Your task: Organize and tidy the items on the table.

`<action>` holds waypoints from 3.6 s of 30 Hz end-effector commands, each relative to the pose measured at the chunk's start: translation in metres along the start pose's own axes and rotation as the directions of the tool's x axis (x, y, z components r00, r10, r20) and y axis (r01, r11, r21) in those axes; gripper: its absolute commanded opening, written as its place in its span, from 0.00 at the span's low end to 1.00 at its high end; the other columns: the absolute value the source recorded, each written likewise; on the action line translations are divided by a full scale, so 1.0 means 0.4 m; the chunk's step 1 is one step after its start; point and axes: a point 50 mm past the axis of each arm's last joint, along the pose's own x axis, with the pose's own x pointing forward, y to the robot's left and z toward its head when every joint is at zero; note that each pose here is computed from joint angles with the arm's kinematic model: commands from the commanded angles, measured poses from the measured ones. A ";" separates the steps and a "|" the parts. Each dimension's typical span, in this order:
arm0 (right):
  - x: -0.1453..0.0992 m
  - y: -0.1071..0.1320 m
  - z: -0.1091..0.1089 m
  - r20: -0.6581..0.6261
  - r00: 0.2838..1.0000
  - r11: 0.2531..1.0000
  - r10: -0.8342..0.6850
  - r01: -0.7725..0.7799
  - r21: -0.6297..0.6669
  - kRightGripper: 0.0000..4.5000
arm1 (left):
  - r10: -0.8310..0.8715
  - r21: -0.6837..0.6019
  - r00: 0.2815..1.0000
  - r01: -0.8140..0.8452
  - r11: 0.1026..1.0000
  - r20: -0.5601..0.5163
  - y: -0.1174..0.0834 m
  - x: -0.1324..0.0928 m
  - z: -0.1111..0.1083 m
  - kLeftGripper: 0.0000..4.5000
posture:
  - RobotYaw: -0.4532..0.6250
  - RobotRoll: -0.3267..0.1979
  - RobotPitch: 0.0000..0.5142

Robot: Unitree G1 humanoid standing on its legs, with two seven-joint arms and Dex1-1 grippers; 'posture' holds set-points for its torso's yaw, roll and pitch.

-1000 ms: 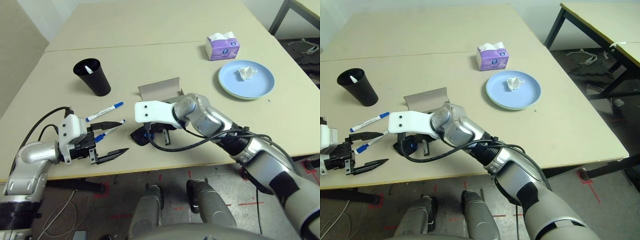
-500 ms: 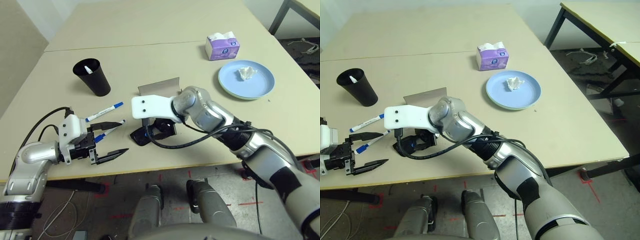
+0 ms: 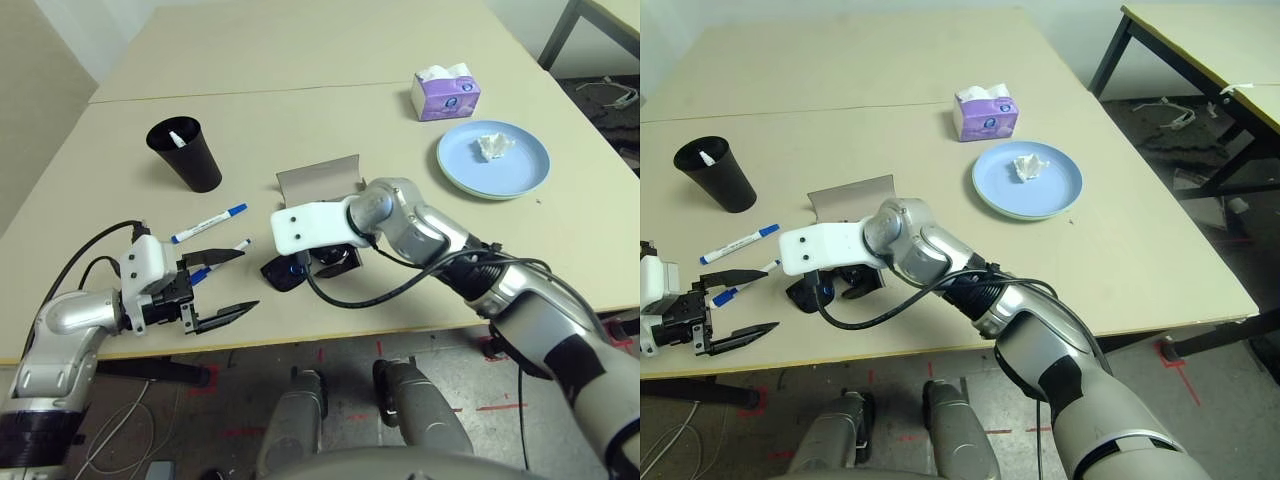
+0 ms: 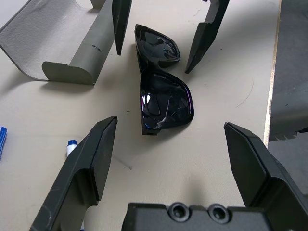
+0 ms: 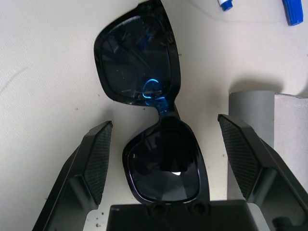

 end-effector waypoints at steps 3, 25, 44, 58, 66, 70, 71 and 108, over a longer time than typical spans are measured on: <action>0.013 0.008 0.019 0.028 0.999 0.999 0.026 -0.026 -0.020 1.00 | -0.014 -0.010 1.000 0.014 1.000 -0.013 -0.007 0.003 -0.007 1.00 | 0.35 0.62 0.36; 0.014 0.029 0.031 0.064 0.996 0.998 0.066 -0.066 0.004 0.04 | -0.018 -0.009 1.000 0.018 1.000 -0.005 -0.011 0.005 -0.004 1.00 | 0.35 0.62 0.37; -0.099 -0.126 0.037 0.044 0.985 0.986 -0.166 0.166 -0.007 0.04 | 0.045 -0.044 0.998 -0.043 0.998 0.040 0.004 0.015 0.000 1.00 | 0.34 0.62 0.37; -0.079 -0.186 -0.039 -0.026 0.950 0.950 -0.312 0.312 -0.010 0.04 | 0.309 -0.181 0.949 -0.294 0.939 0.063 0.029 0.005 0.007 1.00 | 0.36 0.62 0.37; -0.068 -0.184 -0.091 -0.094 0.942 0.946 -0.323 0.322 -0.026 0.04 | 0.314 -0.200 0.947 -0.294 0.935 0.074 0.017 0.007 0.012 1.00 | 0.36 0.62 0.37; -0.066 -0.172 -0.117 -0.126 0.946 0.954 -0.300 0.300 -0.016 0.04 | 0.306 -0.201 0.948 -0.285 0.937 0.083 0.016 0.007 0.015 1.00 | 0.36 0.62 0.36; -0.066 -0.169 -0.123 -0.135 0.946 0.956 -0.293 0.294 -0.014 0.04 | 0.306 -0.201 0.948 -0.285 0.937 0.083 0.017 0.006 0.016 1.00 | 0.35 0.62 0.37; -0.363 -0.192 -0.042 0.245 0.903 0.909 -0.353 0.269 0.317 1.00 | 0.291 -0.190 0.954 -0.274 0.943 0.070 0.021 -0.002 0.011 1.00 | 0.34 0.62 0.38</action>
